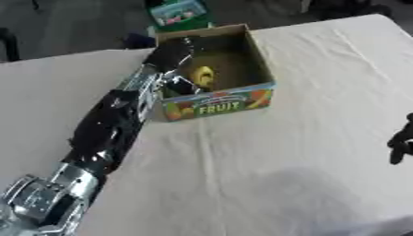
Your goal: Pick up objects on the table and place them in the box.
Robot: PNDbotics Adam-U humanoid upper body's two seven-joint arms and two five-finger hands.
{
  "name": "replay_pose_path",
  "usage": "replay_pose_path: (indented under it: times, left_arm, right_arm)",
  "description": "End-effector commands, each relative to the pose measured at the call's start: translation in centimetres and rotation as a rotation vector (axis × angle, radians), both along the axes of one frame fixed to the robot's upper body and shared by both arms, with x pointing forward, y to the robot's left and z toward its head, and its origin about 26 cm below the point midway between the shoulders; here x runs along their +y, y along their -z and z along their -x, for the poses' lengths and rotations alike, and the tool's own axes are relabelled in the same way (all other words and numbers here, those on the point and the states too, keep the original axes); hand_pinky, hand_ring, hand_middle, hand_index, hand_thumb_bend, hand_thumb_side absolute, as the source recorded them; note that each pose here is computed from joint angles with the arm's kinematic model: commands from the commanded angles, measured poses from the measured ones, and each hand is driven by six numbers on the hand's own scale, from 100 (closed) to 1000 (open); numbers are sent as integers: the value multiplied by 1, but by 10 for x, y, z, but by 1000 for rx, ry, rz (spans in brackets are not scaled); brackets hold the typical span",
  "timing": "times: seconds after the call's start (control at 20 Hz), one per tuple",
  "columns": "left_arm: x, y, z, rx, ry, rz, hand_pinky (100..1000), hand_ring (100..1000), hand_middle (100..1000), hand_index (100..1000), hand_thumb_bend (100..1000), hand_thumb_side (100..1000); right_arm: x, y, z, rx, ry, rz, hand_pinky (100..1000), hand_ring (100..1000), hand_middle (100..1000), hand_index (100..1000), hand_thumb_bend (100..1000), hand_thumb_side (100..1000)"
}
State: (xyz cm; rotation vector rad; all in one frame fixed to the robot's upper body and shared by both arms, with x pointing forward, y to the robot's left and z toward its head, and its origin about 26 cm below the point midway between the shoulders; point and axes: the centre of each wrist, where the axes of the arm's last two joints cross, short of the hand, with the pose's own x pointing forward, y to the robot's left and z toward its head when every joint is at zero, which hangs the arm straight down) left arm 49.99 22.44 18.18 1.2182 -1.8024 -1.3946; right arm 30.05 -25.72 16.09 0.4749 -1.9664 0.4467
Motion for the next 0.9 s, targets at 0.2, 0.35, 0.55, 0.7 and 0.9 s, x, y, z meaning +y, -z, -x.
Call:
replay_pose_path:
  times: [0.2, 0.35, 0.55, 0.7, 0.9]
  left_arm:
    - [-5, -29, 6, -109, 92, 91, 750, 774, 794, 843, 539, 369]
    - [-9, -35, 13, -162, 146, 143, 708, 677, 693, 782, 392, 280]
    - [-8, -32, 26, -210, 214, 202, 670, 611, 613, 744, 254, 226]
    - [4, -36, 44, -167, 297, 420, 631, 560, 558, 713, 100, 260]
    - [21, -40, 83, -55, 394, 728, 606, 524, 519, 691, 100, 399]
  right_arm:
    - [-2, -3, 2, -7, 8, 4, 413, 551, 503, 684, 100, 708]
    - [-4, -2, 2, 0, 16, 2, 414, 551, 504, 684, 100, 703]
    - [-7, 1, 3, 12, 34, -3, 415, 552, 504, 684, 100, 704]
    - [-10, 2, 3, 18, 46, -6, 416, 552, 504, 684, 100, 695]
    - [-13, 4, 4, 24, 63, -11, 416, 552, 504, 684, 100, 692]
